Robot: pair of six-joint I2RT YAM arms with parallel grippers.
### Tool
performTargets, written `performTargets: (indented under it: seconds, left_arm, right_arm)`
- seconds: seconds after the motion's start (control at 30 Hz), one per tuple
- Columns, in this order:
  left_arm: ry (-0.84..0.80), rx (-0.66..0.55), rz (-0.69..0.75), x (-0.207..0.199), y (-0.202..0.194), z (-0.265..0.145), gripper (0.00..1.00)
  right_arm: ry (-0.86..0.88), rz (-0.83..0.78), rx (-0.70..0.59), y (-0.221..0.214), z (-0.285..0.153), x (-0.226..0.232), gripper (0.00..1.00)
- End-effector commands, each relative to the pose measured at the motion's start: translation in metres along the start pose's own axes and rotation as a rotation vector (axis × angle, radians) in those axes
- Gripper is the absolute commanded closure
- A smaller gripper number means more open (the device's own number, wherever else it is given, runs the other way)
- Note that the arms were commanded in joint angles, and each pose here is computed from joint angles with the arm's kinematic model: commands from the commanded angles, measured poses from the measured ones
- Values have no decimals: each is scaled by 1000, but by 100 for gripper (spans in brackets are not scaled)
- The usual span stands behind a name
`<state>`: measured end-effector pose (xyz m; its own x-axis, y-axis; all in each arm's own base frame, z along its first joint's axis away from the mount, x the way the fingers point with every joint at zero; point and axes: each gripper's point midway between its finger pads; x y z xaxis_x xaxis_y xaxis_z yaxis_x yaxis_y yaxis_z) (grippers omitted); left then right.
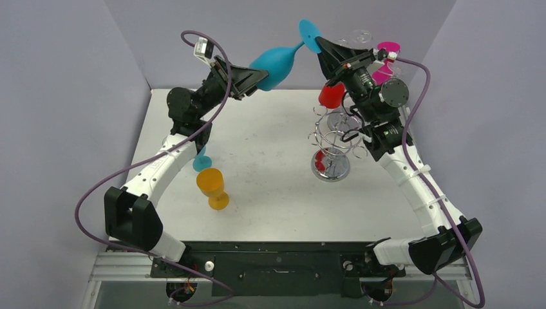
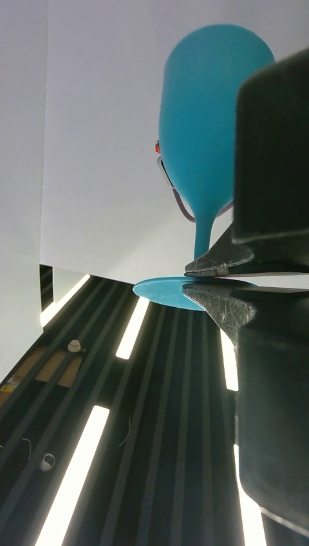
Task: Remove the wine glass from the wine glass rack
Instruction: Place the wine glass at the center of the board.
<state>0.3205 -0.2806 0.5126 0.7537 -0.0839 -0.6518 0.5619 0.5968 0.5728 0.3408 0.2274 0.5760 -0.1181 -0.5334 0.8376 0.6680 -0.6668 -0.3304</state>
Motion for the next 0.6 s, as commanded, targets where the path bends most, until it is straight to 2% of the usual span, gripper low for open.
performTargets:
  seconds: [0.0,0.03,0.13,0.17,0.2,0.23,0.27,0.3,0.33,0.4,0.43,0.47,0.5,0.53,0.57]
  left_arm:
    - [-163,-34,41,-55,14,2,70]
    - [-169,-33,55,-59,15,3,73]
    - [-132,-16,67,-57,16,6,98]
    - [-123,-13,97,-58,17,7,100]
    - [-83,-4,86,-53,17,8,100]
    - [-66,-8,134,-54,21,10,100]
    - [-18,-10,170,-50,24,11,100]
    - [11,-12,186,-48,26,11,100]
    - [74,-12,229,-44,30,11,100]
    - [188,-7,307,-33,38,9,100]
    - [286,25,289,-16,35,2,100]
    - [326,1,384,-19,48,2,100]
    - [422,38,368,-3,44,-7,100]
    - [467,18,461,-5,58,-10,100]
    - [562,57,450,11,53,-22,100]
  right_arm:
    - [51,-23,-11,0,-10,12,100]
    - [46,-28,-16,1,-12,12,100]
    - [38,-85,-46,7,-17,14,100]
    - [22,-102,-66,10,-21,13,100]
    - [21,-148,-95,16,-24,15,93]
    - [1,-173,-129,22,-30,15,86]
    - [-6,-232,-167,30,-33,17,73]
    - [-30,-262,-208,37,-42,19,67]
    - [-39,-320,-249,45,-47,20,55]
    - [-78,-400,-322,58,-62,22,44]
    - [-107,-424,-359,64,-71,23,42]
    - [-121,-472,-388,70,-76,24,39]
    - [-150,-519,-412,74,-84,24,37]
    - [-164,-546,-436,78,-88,24,33]
    - [-202,-594,-450,80,-94,24,30]
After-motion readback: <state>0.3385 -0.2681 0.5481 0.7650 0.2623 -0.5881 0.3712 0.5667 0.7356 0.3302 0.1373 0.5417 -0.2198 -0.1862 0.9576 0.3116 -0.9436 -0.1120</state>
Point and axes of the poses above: each gripper's point midway between its finger pads, its own z axis out along the fingers, its own x axis along the line the jaws close on, y = z × x, and after that the axes turned 12 degrees about z, right-handed
